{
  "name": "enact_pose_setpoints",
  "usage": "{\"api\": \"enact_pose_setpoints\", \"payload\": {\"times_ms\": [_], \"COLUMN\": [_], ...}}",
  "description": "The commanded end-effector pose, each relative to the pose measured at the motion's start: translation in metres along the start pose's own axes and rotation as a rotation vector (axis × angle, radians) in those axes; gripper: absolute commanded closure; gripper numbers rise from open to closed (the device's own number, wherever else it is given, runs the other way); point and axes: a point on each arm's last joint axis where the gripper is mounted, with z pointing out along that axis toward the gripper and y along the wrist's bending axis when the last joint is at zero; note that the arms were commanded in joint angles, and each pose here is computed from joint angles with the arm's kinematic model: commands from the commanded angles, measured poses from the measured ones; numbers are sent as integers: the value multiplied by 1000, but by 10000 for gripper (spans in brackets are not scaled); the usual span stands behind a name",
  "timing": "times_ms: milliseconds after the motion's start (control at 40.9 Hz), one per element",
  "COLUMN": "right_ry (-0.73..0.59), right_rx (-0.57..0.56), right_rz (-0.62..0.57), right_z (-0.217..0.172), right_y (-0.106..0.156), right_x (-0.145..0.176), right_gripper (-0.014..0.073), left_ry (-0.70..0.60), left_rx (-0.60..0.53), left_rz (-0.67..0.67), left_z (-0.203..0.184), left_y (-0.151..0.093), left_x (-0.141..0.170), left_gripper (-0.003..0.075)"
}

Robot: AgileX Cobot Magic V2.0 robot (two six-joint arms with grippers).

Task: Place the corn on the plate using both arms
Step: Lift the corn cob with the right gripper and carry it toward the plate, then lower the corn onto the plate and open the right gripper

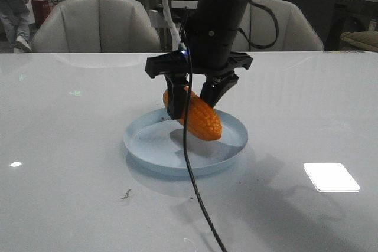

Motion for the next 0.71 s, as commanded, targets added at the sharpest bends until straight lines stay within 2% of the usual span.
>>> {"api": "enact_pose_setpoints", "payload": {"times_ms": [0, 98, 220, 318, 440, 537, 684], "right_ry": [-83, -70, -78, -80, -145, -222, -363], "right_rx": [-8, -7, -18, -20, -22, -10, 41], "right_rz": [-15, -12, -4, -15, -15, -2, 53], "right_z": [-24, -19, -26, -41, -81, -133, -219], "right_y": [4, 3, 5, 7, 5, -5, -33], "right_x": [-12, -11, -14, -20, -33, -38, -23], "right_gripper": [279, 123, 20, 19, 19, 19, 19], "left_ry": [-110, -110, -110, -110, -110, -110, -110], "left_rx": [3, 3, 3, 3, 3, 3, 3], "left_rz": [-5, -5, -5, -5, -5, -5, -5], "left_z": [-8, -8, -8, -8, -8, -8, -8], "left_y": [1, 1, 1, 1, 1, 1, 1], "left_x": [-15, -15, -15, -15, -15, -15, -15], "left_gripper": [315, 315, 315, 315, 315, 315, 315]}}
